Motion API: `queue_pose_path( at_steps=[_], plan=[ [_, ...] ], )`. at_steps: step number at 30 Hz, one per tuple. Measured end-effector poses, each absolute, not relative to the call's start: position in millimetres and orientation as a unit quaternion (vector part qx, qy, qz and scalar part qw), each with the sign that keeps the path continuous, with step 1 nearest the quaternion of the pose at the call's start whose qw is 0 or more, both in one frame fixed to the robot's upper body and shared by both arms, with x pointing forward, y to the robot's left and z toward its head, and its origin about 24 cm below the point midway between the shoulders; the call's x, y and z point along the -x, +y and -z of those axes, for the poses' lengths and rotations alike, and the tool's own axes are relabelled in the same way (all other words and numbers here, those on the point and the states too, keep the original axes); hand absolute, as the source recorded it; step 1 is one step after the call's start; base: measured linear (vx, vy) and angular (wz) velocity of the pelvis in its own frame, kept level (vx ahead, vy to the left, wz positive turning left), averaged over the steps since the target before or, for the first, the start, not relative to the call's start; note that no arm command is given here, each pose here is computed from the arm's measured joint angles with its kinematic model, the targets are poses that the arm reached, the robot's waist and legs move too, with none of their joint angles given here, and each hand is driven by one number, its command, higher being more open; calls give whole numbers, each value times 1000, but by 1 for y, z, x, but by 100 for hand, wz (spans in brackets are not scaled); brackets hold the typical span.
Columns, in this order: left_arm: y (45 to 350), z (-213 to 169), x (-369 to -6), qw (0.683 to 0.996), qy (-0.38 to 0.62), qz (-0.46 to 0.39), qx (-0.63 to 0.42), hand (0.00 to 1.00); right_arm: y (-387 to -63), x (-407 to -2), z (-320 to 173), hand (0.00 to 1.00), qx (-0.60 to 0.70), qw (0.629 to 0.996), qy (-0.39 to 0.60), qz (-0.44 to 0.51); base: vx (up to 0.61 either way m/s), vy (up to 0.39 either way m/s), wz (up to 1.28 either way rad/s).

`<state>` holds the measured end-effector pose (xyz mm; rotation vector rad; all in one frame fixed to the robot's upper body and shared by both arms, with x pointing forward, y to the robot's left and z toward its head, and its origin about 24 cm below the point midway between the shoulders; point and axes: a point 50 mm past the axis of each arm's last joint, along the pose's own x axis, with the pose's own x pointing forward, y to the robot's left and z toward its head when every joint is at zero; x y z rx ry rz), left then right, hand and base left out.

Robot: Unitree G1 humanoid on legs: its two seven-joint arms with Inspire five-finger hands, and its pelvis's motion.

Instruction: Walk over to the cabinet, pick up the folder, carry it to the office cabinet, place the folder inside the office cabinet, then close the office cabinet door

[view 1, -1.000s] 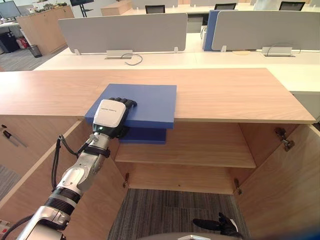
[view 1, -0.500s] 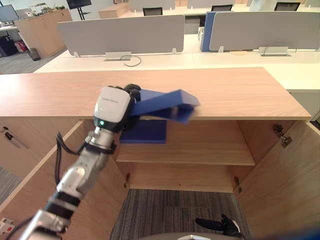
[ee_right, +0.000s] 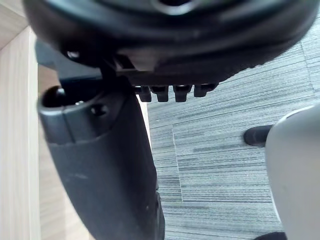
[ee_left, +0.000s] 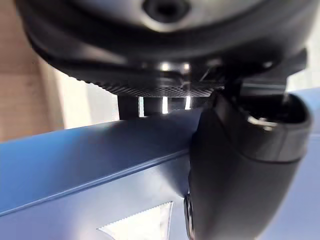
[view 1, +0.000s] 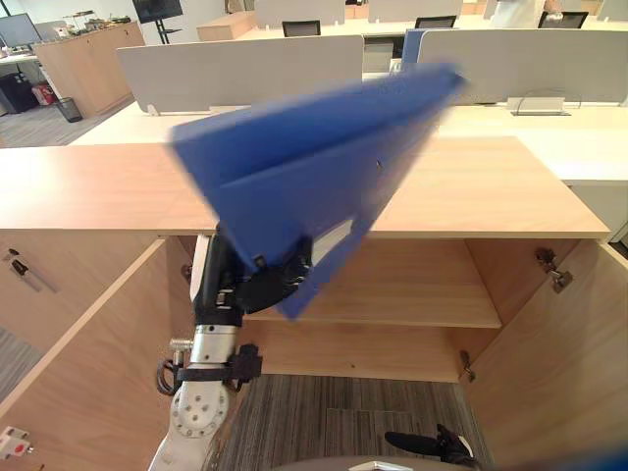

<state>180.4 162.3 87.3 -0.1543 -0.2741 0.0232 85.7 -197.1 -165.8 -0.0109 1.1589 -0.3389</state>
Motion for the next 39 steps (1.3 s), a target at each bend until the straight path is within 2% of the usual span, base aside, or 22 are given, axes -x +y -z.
queue_pose_path(
  at_steps=[3,7,12,14,15,17,21,27,33,39],
  plan=[
    [164,-69,-176,975,-81,-30,206,0,-191,-82,165,100,-52,824,532,187,-2,10,-6],
    [157,-52,-163,930,-37,-64,361,0,-179,-84,138,100,-136,864,428,226,15,7,-21],
    [151,-52,-163,917,-38,-47,395,0,-184,-111,73,100,-190,917,253,244,-39,-2,-22],
    [151,-51,-160,918,-40,-37,393,0,-193,-134,21,100,-181,947,123,234,-48,-7,-24],
    [151,-51,-159,918,-39,-36,393,0,-196,-138,8,100,-172,953,90,232,-26,-10,-20],
    [151,-50,-158,919,-35,-30,391,0,-202,-150,-42,100,-152,962,-36,223,-3,-14,-11],
    [151,-49,-160,921,-38,-20,387,0,-210,-159,-89,100,-139,952,-165,216,2,-13,-5],
    [158,-45,-167,933,-40,-2,359,0,-221,-167,-107,100,-119,948,-216,201,0,0,0],
    [170,-44,-174,949,-52,-2,311,0,-221,-188,-137,100,-69,954,-276,96,-29,0,3],
    [173,-52,-179,968,-63,52,237,0,-219,-214,-154,100,2,958,-287,-4,-53,7,2]
  ],
)
